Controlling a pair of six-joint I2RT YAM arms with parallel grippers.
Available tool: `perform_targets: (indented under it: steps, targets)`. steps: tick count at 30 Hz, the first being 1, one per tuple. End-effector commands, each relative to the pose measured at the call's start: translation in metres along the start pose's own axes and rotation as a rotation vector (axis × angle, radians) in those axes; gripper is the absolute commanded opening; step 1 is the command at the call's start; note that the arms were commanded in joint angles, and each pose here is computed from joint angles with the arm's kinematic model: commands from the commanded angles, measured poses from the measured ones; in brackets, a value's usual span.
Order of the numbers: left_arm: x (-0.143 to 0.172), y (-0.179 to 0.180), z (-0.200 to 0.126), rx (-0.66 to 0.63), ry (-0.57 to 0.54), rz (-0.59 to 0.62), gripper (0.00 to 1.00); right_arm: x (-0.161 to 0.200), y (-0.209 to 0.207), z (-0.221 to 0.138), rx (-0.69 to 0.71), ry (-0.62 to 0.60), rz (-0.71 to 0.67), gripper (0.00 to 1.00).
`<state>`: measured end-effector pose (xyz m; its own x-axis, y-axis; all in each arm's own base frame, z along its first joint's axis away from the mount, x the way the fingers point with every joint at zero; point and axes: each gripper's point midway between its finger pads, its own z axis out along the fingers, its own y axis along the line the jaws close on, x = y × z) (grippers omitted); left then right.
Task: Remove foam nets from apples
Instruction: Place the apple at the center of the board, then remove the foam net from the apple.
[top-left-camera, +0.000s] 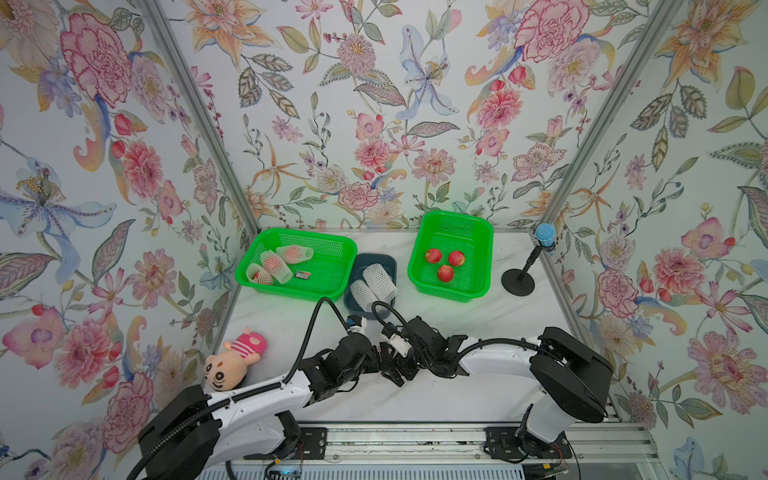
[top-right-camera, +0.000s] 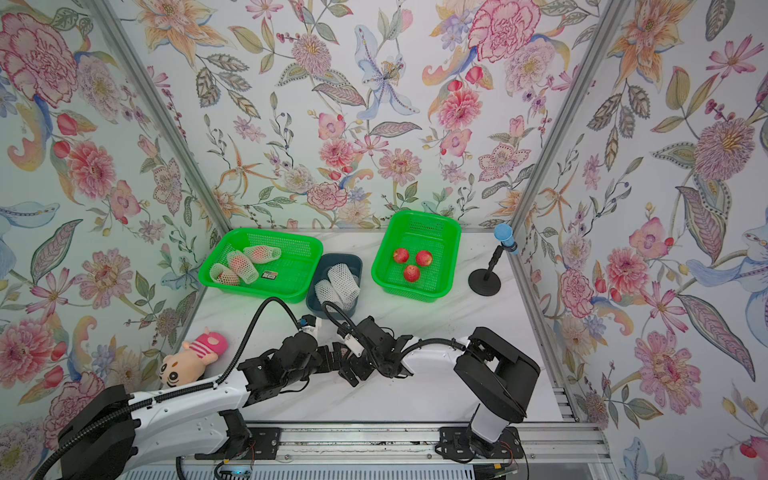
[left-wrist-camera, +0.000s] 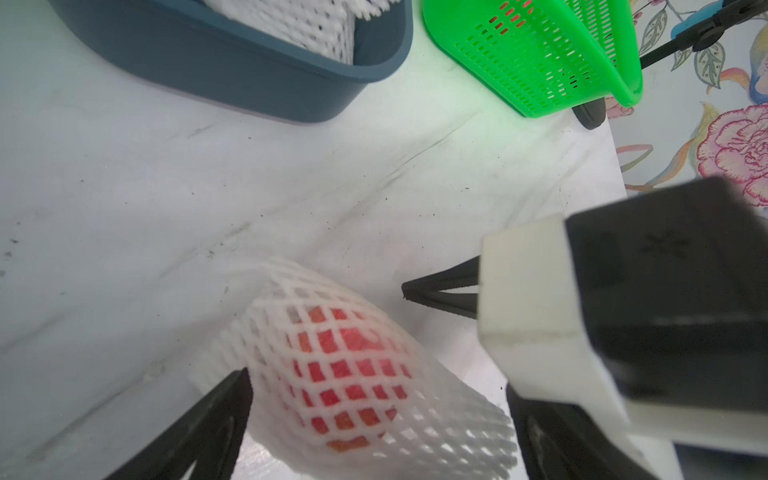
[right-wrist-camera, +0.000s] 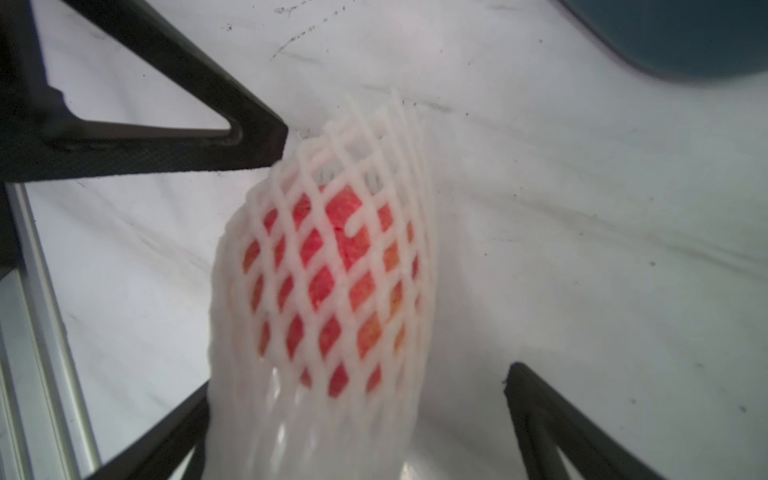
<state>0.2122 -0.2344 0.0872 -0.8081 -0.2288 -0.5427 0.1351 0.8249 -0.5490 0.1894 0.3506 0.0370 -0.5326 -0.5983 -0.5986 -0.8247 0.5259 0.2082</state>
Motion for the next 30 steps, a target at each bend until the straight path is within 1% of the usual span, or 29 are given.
perform_targets:
  steps: [1, 5, 9, 13, 16, 21, 26, 30]
  targets:
    - [-0.020, 0.001, -0.011, 0.006, -0.057, -0.006, 0.99, -0.008, 0.006, 0.000, -0.012, -0.013, -0.038, 0.99]
    - [-0.042, 0.013, -0.020, -0.001, -0.109, -0.025, 0.99, 0.003, 0.005, -0.007, -0.011, 0.013, -0.050, 0.99]
    - [-0.059, 0.020, -0.027, -0.022, -0.148, -0.013, 0.99, 0.008, 0.008, -0.020, -0.020, 0.024, -0.072, 0.99]
    - [-0.066, 0.026, -0.029, -0.042, -0.157, -0.003, 0.99, 0.001, 0.011, -0.039, -0.037, 0.010, -0.082, 0.99]
    - [-0.070, 0.030, -0.029, -0.047, -0.168, 0.002, 0.99, -0.002, 0.012, -0.046, -0.060, 0.024, -0.075, 0.99]
    - [-0.075, 0.033, -0.029, -0.047, -0.179, 0.020, 0.99, -0.013, 0.006, -0.040, -0.060, 0.029, -0.047, 0.99]
    - [-0.078, 0.034, -0.028, -0.033, -0.165, 0.054, 0.99, -0.020, 0.004, -0.021, -0.070, 0.043, -0.019, 0.99]
    - [-0.079, 0.036, -0.028, -0.027, -0.151, 0.077, 0.99, -0.016, 0.004, -0.005, -0.076, 0.063, 0.005, 0.99]
